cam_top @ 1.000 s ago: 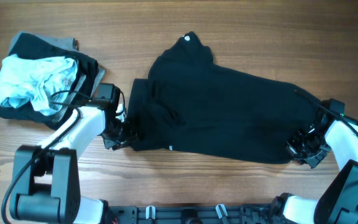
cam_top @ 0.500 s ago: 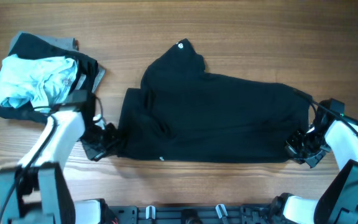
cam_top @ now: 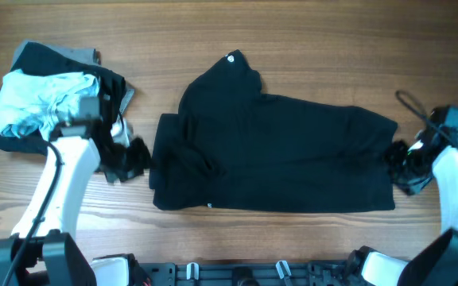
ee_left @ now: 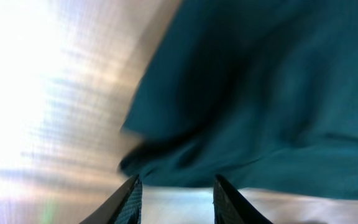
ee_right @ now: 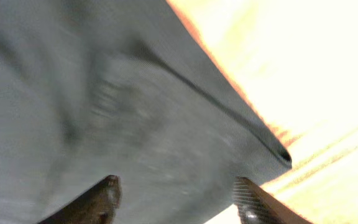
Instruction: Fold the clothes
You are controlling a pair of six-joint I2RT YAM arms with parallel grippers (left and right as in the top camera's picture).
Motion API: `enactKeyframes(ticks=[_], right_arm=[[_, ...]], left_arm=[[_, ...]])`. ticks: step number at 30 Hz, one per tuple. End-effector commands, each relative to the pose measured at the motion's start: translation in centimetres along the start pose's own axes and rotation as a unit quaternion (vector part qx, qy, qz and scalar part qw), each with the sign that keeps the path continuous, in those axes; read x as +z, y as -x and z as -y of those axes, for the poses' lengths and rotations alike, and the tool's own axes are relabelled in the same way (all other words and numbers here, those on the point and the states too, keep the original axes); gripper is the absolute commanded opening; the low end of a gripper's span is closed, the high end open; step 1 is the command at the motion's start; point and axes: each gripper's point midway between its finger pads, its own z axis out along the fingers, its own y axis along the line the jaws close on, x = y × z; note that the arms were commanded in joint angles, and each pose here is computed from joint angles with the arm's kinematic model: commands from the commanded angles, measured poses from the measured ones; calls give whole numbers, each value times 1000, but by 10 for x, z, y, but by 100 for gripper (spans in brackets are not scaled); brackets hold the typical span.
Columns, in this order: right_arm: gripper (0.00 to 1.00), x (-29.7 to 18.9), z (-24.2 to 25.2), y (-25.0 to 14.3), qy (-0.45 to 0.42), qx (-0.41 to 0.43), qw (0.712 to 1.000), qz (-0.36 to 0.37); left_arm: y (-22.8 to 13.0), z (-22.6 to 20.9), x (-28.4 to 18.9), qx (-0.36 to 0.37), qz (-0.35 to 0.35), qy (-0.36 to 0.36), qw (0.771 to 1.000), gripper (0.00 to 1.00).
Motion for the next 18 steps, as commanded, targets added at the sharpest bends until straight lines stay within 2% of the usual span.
enactKeyframes(ticks=[1, 5, 9, 12, 15, 18], right_arm=[[68, -51, -36, 31, 85, -42, 992, 81], [70, -71, -64, 35, 161, -76, 978, 106], [70, -74, -74, 35, 190, -85, 972, 106], [70, -74, -74, 35, 191, -84, 972, 105], [70, -74, -74, 35, 191, -84, 972, 104], [70, -74, -74, 35, 191, -84, 972, 104]], left_arm=[[63, 62, -62, 122, 136, -69, 981, 36], [110, 119, -97, 209, 262, -116, 935, 38], [146, 167, -85, 262, 316, -150, 899, 43], [171, 189, -53, 282, 308, -152, 896, 43], [197, 216, -8, 333, 272, -132, 893, 44], [209, 246, 27, 393, 249, -120, 877, 48]])
